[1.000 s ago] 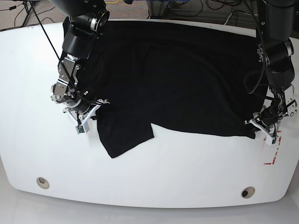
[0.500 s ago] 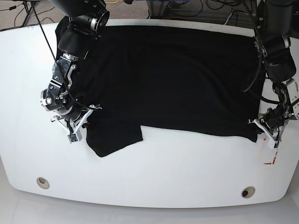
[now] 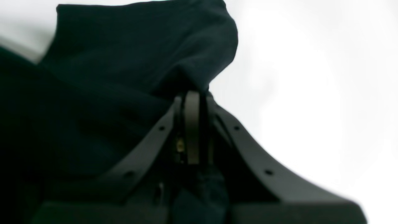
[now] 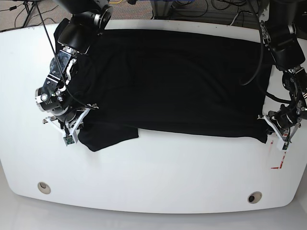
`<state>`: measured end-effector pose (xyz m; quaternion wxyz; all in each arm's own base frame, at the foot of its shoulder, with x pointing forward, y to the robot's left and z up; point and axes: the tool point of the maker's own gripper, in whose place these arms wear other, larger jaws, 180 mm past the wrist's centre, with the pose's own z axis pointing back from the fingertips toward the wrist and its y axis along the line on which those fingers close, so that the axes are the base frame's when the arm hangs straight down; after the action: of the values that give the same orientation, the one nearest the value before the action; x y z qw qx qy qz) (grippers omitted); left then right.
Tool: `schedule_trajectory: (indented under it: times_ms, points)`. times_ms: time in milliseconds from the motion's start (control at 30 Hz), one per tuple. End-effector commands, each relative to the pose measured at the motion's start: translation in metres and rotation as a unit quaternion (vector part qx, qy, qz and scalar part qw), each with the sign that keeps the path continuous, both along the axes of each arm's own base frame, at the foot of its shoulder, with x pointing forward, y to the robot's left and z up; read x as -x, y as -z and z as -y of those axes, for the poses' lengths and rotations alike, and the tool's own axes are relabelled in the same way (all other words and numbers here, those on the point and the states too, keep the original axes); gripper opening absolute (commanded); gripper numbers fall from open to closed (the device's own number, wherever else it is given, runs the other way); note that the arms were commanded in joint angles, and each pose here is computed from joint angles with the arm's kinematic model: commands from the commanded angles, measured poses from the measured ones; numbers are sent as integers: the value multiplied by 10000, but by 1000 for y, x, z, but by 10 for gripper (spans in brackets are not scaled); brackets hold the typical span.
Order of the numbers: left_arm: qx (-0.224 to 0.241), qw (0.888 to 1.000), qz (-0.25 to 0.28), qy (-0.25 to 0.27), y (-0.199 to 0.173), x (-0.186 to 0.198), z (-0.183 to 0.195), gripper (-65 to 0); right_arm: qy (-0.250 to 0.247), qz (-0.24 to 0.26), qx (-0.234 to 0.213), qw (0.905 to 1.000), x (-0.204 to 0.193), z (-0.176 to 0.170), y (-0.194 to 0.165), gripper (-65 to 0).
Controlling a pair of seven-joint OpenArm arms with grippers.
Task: Layout the t-shirt on the table in an organized manner, then fold the t-shirt properly
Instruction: 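Grasp the hem corners with both grippers and fold them over onto the shirt's other half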
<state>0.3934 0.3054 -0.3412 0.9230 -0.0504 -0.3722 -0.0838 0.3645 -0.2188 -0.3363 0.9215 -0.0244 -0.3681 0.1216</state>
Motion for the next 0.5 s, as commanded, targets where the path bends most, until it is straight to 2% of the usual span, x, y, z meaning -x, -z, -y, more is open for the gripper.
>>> schedule_trajectory:
  times_ms: [0,200,467]
  points:
    - [-232,9994,250,-40,-23,0,-12,-649,74,282,229,9993,-3,9,-23,-650]
    - [-534,9983,219,-102,-34,23,-21,-647,188,226,612,9977,20,18,-37,-650]
    - [-816,9967,-14,23,-27,46,-18,-647,258,-139,888,9956,54,24,-28,-650]
